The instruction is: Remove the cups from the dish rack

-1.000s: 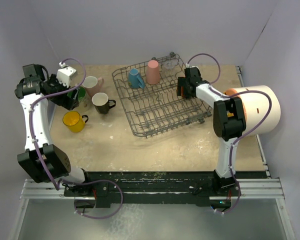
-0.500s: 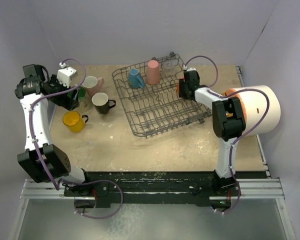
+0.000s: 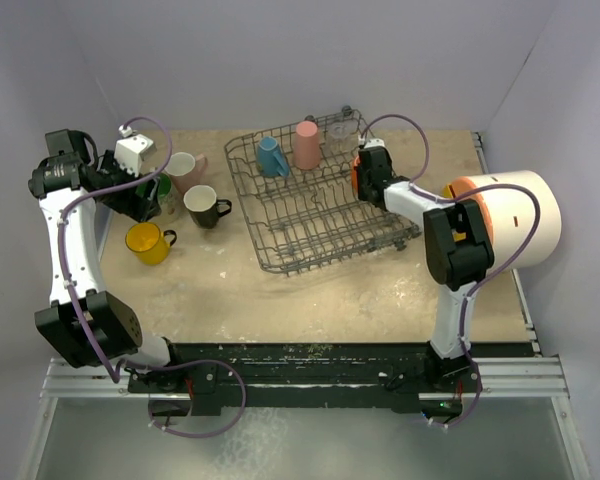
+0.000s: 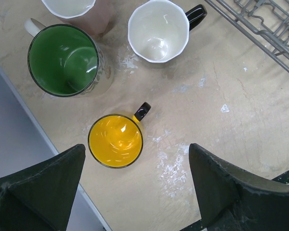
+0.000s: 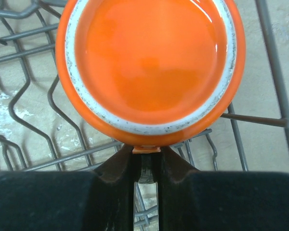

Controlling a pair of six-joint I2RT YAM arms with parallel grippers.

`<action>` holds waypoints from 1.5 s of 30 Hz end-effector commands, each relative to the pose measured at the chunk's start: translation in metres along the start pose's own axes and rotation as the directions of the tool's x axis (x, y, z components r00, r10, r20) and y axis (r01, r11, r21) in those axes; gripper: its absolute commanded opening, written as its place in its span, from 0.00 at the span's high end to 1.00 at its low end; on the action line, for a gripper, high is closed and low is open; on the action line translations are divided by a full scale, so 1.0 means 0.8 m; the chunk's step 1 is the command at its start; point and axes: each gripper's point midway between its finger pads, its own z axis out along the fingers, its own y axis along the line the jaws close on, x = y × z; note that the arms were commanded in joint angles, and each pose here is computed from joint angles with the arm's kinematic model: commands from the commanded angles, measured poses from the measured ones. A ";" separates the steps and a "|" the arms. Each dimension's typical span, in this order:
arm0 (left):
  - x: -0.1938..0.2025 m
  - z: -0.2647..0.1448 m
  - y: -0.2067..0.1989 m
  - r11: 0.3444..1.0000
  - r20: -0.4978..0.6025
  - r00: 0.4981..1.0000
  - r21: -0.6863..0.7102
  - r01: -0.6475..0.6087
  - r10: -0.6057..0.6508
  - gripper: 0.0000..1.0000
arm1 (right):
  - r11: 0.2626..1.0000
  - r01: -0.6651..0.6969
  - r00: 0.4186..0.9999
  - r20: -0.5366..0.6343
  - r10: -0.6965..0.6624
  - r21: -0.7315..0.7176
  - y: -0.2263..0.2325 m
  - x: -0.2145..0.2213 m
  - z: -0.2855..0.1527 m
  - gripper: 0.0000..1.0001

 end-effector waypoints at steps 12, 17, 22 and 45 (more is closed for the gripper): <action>-0.025 -0.018 -0.052 0.980 0.154 0.980 0.135 -0.149 0.128 0.08 | 0.986 -0.058 0.949 0.298 0.103 -0.156 0.035 -0.153 -0.156 1.00; -0.035 -0.015 -0.090 0.944 0.223 0.954 0.218 -0.248 0.199 0.03 | 0.919 -0.089 0.948 0.251 0.196 -0.383 0.086 -0.155 -0.224 1.00; -0.046 -0.013 -0.130 0.897 0.306 0.921 0.294 -0.331 0.240 0.00 | 0.747 -0.137 0.944 0.143 0.297 -0.651 0.145 -0.137 -0.303 1.00; -0.094 -0.050 -0.218 0.814 0.510 0.842 0.407 -0.415 0.174 0.06 | -0.397 -0.432 0.766 -0.562 0.312 -0.810 0.287 -0.069 -0.526 1.00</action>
